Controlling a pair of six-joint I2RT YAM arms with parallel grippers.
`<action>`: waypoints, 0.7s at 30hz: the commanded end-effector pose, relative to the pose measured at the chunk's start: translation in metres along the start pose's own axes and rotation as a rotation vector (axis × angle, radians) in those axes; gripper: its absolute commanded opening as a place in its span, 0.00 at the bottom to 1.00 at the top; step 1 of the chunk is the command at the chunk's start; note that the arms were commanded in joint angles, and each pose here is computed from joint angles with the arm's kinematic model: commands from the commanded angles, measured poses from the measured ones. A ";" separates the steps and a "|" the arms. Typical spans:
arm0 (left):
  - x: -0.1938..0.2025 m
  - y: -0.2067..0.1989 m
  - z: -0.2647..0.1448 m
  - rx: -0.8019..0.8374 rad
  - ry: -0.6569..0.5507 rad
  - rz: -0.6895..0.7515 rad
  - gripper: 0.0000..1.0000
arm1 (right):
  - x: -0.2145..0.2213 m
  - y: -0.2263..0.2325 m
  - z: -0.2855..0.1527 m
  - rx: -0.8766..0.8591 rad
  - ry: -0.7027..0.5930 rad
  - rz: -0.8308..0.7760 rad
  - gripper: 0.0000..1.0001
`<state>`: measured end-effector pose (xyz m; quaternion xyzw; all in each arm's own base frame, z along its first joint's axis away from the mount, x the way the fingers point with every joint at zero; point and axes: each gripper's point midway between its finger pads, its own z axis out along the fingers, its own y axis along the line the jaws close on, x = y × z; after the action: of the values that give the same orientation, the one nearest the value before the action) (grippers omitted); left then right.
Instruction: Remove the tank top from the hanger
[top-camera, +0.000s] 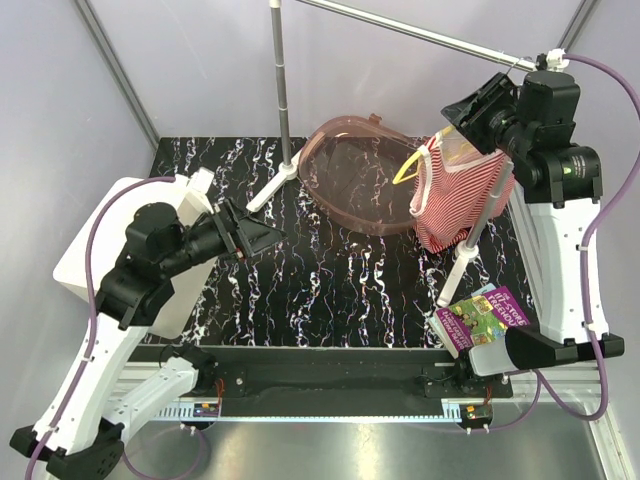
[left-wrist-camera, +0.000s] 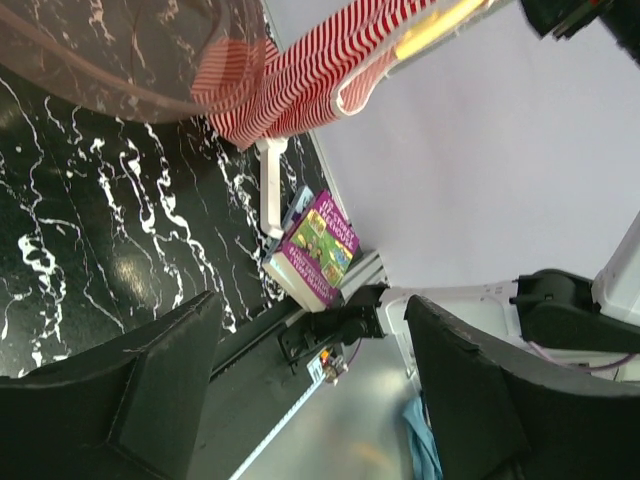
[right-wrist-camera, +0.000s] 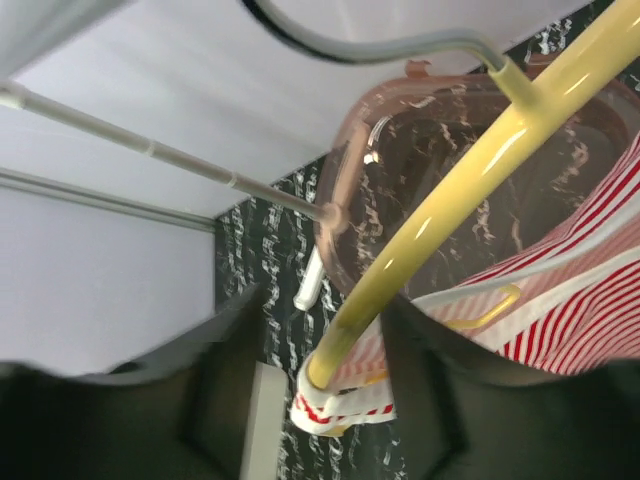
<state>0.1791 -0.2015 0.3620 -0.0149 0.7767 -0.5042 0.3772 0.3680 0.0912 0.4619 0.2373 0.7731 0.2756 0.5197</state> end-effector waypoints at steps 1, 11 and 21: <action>-0.001 -0.029 -0.017 0.092 0.014 0.070 0.77 | -0.028 0.020 -0.016 -0.080 -0.129 0.033 0.49; -0.001 -0.032 -0.010 0.099 0.061 0.082 0.77 | -0.021 0.022 -0.020 -0.146 -0.153 0.110 0.15; 0.000 -0.037 -0.011 0.122 0.086 0.107 0.77 | -0.025 0.056 -0.050 -0.298 -0.132 0.130 0.01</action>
<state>0.1682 -0.2099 0.3670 0.0345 0.7844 -0.5117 0.3489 0.3580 0.1013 0.4661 0.2708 0.7302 0.3475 0.5223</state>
